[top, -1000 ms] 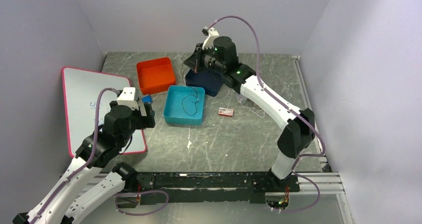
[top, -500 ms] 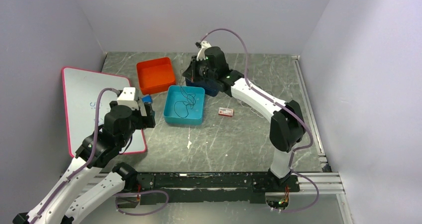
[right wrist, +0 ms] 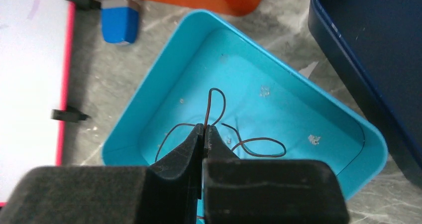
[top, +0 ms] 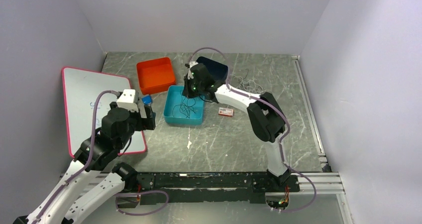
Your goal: Untangle the cables
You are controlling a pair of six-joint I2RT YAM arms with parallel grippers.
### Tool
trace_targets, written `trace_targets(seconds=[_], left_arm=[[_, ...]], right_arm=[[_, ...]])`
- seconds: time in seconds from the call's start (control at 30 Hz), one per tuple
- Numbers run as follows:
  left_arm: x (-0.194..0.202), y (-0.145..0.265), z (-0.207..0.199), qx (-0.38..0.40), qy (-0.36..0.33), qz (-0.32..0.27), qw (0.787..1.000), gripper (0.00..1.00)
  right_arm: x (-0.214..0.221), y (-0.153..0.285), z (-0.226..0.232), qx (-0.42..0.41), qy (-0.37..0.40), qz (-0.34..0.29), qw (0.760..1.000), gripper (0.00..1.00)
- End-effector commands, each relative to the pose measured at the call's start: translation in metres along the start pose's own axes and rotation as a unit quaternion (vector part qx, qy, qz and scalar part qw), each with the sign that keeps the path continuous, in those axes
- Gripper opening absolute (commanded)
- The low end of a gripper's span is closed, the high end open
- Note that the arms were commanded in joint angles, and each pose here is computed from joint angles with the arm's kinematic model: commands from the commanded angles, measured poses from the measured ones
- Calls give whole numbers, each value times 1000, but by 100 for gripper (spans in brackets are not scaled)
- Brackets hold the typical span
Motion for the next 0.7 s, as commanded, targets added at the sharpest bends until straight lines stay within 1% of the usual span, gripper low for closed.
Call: trace_targets(seconds=[0.0,0.17,0.27,0.37,0.47,0.57,0.63,0.67], left_arm=[[-2,-2,-2,12,-5,-6,1000,96],[-1,-4,-4,15,-9,0,1000,96],[-1,-4,-3,13,-9,-1,1000,96],[-1,-3,-3,14,-9,-2,1000,96],[-1,-3,-3,14,-8,-3,1000,96],[-1,-3,-2,11,-8,-3,1000,96],[-1,-3,-2,12,-8,-4,1000,97],[-1,-3,-3,12,-8,-4,1000,97]], right_arm=[[14,-14,-3,39,37,22,998,3],[28,-24,-4,57,59,49,995,6],[23,-21,0,60,70,43,995,11],[8,-11,7,58,76,26,995,16],[-7,1,12,59,79,7,995,22],[-21,15,17,61,83,-12,995,31],[-23,19,17,65,84,-14,994,35],[-31,29,20,64,85,-25,994,41]])
Point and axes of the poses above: each gripper's point midway between its finger pads, its own y axis back along the fingers, its own z axis along the line the jaws close on, x = y × z, the point moved 6 cm from there along y, back along the fingers, and after that the axes turned 2 degrees about y, right-handed, at the moved point
